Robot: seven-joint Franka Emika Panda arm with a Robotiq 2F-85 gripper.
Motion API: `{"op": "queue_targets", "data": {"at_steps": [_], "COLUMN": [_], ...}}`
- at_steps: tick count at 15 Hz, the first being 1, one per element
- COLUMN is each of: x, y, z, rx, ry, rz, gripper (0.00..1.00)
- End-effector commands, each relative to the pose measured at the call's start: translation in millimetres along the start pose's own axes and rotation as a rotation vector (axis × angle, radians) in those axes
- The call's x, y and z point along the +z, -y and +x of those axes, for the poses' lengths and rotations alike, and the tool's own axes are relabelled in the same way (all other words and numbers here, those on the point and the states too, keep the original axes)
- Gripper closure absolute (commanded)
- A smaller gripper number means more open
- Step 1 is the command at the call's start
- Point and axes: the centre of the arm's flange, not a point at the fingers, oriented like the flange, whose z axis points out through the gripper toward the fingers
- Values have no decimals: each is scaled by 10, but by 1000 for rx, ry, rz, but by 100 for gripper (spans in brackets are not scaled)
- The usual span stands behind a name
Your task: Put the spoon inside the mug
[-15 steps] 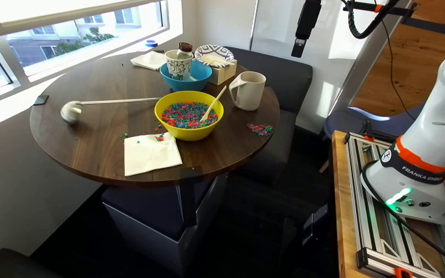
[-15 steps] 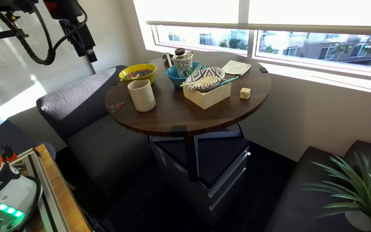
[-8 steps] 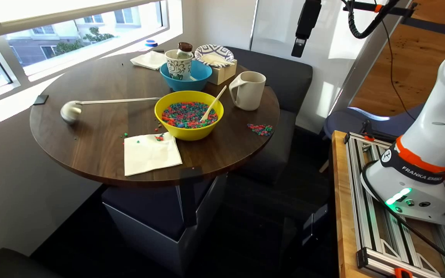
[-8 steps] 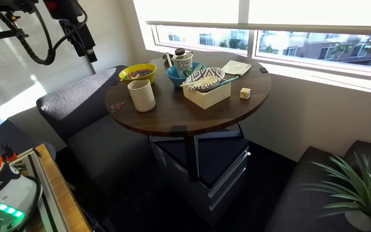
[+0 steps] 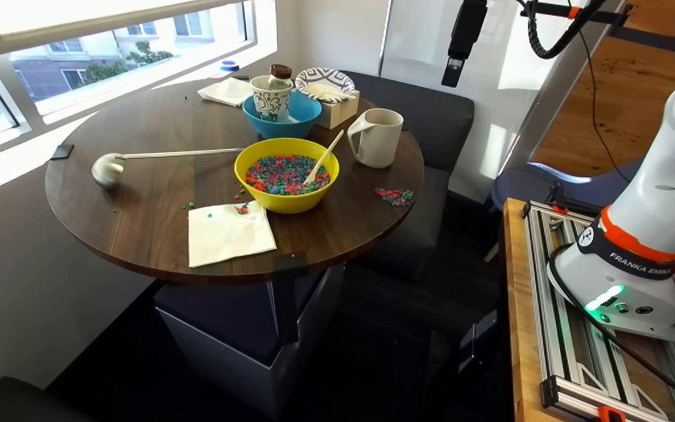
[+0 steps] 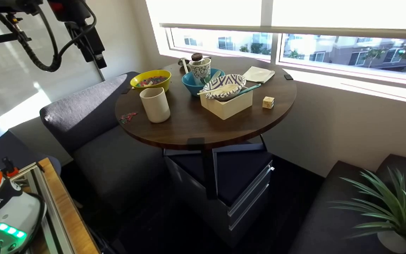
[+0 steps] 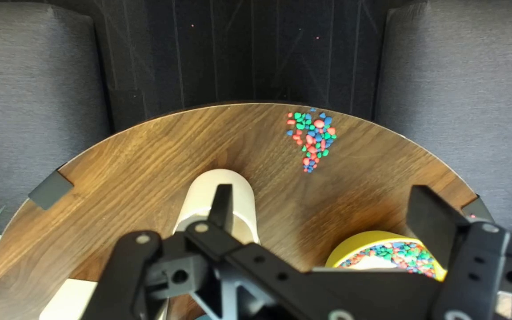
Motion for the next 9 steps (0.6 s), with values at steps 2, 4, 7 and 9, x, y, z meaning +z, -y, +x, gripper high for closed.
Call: {"op": "queue_targets", "data": {"at_steps": [2, 4, 7, 9], "x": [117, 191, 273, 336], "y": [-125, -159, -211, -181], "z": [176, 264, 452, 582], "rx": [7, 30, 134, 207], "ry": [-29, -58, -61, -8], "rz": [233, 342, 442, 490], "gripper": [0, 0, 0, 0]}}
